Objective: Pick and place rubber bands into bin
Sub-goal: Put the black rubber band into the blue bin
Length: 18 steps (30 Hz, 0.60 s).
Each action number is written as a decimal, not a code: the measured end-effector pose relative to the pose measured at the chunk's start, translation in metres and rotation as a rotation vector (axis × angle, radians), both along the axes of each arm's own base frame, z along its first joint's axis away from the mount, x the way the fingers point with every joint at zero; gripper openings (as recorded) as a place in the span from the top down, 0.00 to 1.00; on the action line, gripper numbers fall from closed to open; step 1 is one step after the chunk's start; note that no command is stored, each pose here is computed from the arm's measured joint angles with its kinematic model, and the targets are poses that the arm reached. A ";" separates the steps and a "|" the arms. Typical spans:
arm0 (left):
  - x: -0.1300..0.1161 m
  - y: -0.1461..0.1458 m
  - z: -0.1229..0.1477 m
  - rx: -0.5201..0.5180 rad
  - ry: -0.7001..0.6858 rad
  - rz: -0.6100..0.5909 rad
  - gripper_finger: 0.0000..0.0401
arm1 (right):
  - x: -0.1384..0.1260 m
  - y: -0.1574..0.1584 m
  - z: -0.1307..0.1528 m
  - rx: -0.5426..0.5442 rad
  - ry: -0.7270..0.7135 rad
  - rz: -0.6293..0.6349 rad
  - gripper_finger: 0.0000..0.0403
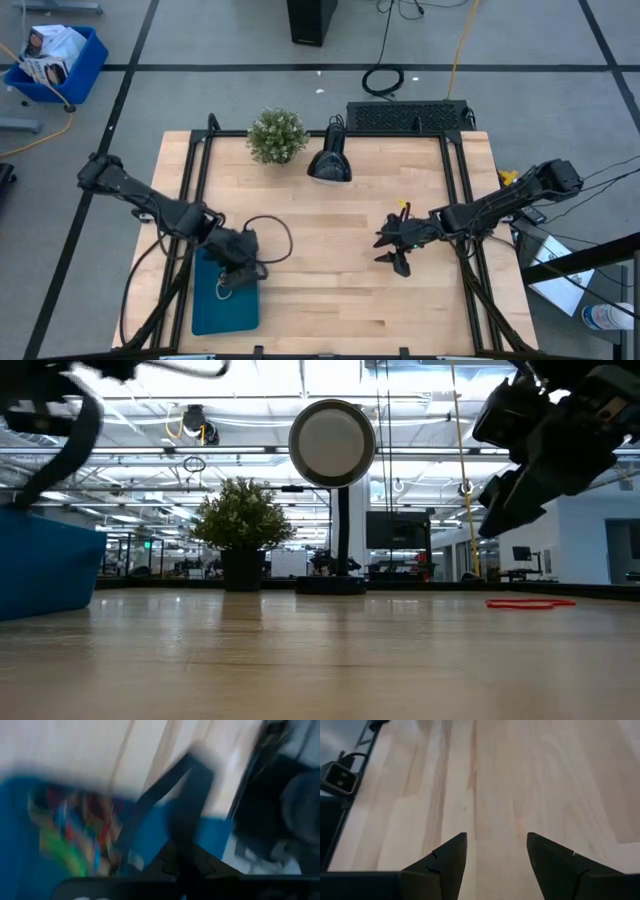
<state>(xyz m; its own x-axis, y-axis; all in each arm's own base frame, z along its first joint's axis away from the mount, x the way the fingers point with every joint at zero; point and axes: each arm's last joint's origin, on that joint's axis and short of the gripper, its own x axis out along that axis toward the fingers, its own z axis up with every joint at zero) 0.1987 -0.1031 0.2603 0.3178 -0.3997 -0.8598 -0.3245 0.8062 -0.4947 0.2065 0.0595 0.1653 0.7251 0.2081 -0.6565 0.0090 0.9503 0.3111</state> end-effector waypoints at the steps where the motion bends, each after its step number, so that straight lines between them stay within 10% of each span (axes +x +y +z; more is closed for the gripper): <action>1: -0.004 -0.001 -0.002 -0.014 0.059 0.003 0.99 | 0.000 0.000 0.000 -0.007 -0.002 -0.008 0.50; 18: -0.024 -0.005 -0.017 0.219 0.250 0.209 0.97 | 0.003 -0.013 0.000 -0.033 -0.007 -0.096 0.49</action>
<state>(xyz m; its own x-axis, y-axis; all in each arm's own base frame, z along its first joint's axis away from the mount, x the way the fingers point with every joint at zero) 0.1744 -0.1076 0.2430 0.1425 -0.1466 -0.9789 -0.5820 0.7875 -0.2027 0.2098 0.0461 0.1653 0.7454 0.1161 -0.6564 0.0981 0.9549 0.2802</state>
